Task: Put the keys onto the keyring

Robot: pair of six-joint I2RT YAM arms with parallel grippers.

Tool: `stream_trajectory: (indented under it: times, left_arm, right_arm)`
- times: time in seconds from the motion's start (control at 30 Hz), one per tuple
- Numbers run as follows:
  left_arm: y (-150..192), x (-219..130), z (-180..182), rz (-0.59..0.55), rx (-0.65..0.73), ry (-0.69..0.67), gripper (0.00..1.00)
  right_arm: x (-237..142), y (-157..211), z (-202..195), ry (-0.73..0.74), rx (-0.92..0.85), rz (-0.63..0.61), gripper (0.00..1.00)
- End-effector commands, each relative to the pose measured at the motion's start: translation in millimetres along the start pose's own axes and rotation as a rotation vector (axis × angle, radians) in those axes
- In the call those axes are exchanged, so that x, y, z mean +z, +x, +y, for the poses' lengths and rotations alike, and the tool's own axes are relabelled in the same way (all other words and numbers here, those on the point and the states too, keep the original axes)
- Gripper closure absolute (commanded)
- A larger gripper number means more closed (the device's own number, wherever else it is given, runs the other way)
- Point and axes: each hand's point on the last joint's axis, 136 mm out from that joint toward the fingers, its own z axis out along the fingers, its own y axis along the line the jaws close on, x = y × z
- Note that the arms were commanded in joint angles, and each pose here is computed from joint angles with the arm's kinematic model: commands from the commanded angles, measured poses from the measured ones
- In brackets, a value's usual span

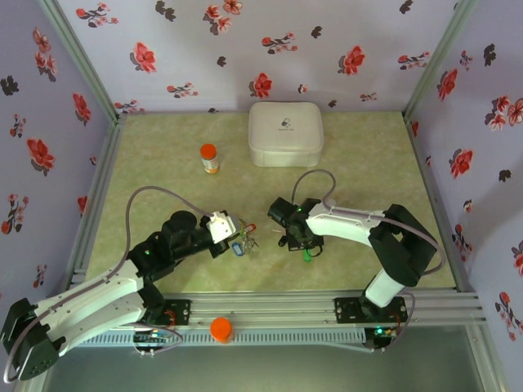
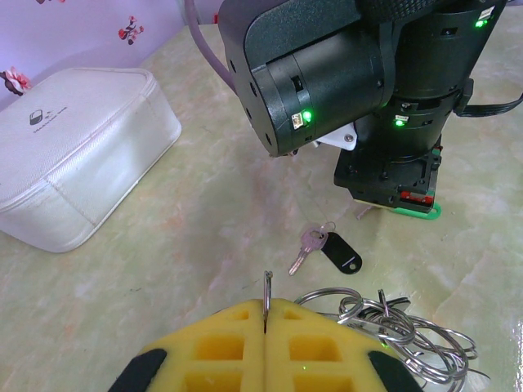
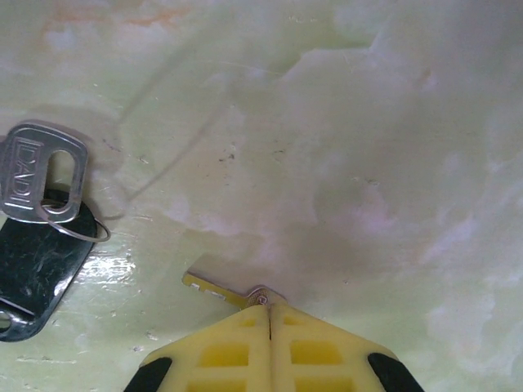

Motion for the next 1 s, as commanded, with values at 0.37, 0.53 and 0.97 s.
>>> stream_trajectory:
  times: [0.37, 0.53, 0.97]
  left_arm:
    - [-17.7, -3.9, 3.4, -0.065, 0.016, -0.007, 1.0]
    - [-16.9, -3.8, 3.2, -0.063, 0.016, -0.006, 1.0]
    - [-16.8, -3.6, 3.3, -0.062, 0.017, -0.006, 1.0]
  right_arm:
    - [3.6, 4.4, 3.2, 0.011, -0.036, 0.035, 0.87]
    - [2.8, 5.0, 2.6, 0.016, -0.04, 0.038, 0.89]
    - [-7.1, -0.1, 0.7, 0.021, -0.053, 0.02, 0.85]
